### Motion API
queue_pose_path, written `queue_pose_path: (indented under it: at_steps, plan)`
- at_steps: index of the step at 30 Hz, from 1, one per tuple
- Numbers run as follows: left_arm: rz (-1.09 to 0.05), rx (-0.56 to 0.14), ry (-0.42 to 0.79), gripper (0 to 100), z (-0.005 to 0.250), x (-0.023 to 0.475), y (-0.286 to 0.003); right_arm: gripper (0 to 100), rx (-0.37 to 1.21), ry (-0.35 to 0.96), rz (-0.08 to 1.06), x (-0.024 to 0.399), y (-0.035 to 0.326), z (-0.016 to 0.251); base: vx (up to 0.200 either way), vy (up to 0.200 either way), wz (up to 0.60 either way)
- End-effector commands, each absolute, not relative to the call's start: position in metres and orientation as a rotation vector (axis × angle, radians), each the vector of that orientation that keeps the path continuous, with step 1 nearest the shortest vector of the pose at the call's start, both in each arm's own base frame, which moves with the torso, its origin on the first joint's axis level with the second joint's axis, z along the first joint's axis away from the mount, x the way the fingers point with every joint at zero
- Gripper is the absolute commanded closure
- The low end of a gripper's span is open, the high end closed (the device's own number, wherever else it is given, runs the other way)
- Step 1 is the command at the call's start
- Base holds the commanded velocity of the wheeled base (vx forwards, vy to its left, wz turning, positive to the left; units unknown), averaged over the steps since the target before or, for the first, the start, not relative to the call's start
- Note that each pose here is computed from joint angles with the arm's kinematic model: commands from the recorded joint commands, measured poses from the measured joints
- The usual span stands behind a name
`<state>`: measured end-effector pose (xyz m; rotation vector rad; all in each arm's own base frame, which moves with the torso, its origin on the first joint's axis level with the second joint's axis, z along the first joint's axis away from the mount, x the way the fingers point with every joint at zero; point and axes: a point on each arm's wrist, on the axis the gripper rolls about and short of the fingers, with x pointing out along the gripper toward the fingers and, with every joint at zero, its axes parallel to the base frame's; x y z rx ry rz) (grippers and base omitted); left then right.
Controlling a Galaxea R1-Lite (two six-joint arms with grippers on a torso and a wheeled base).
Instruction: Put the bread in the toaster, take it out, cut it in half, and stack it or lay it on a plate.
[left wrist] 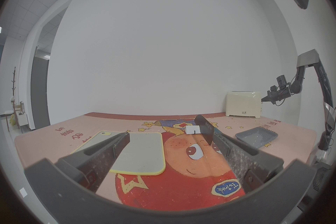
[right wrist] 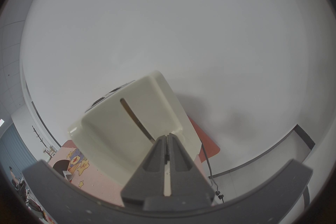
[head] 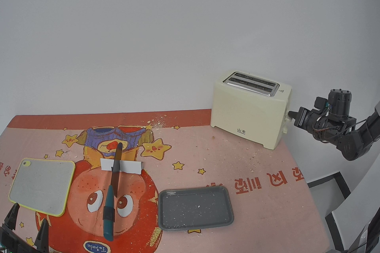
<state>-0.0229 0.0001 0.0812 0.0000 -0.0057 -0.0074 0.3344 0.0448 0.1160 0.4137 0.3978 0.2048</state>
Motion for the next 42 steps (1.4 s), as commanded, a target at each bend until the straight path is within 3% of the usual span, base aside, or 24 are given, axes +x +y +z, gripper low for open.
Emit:
queue_pose_path:
  at_steps: [1, 13, 27, 42]
  plan:
    - [-0.008, -0.002, 0.008, 0, 0.076, -0.022, 0.0, 100, 0.417, 0.297, 0.234, 0.305, 0.044, 0.152, 0.0, 0.0, 0.0]
    - [-0.008, -0.002, 0.008, 0, 0.076, -0.022, 0.0, 100, 0.426, 0.379, 0.173, 0.207, 0.022, 0.134, 0.0, 0.0, 0.0]
    - [-0.008, 0.0, 0.008, 0, 0.076, -0.022, 0.0, 100, 0.291, 0.511, 0.164, 0.2, 0.022, 0.101, 0.0, 0.0, 0.0]
    - [-0.008, 0.0, 0.008, 0, 0.076, -0.022, 0.0, 100, 0.278, 0.391, 0.246, 0.176, 0.03, 0.126, 0.0, 0.0, 0.0]
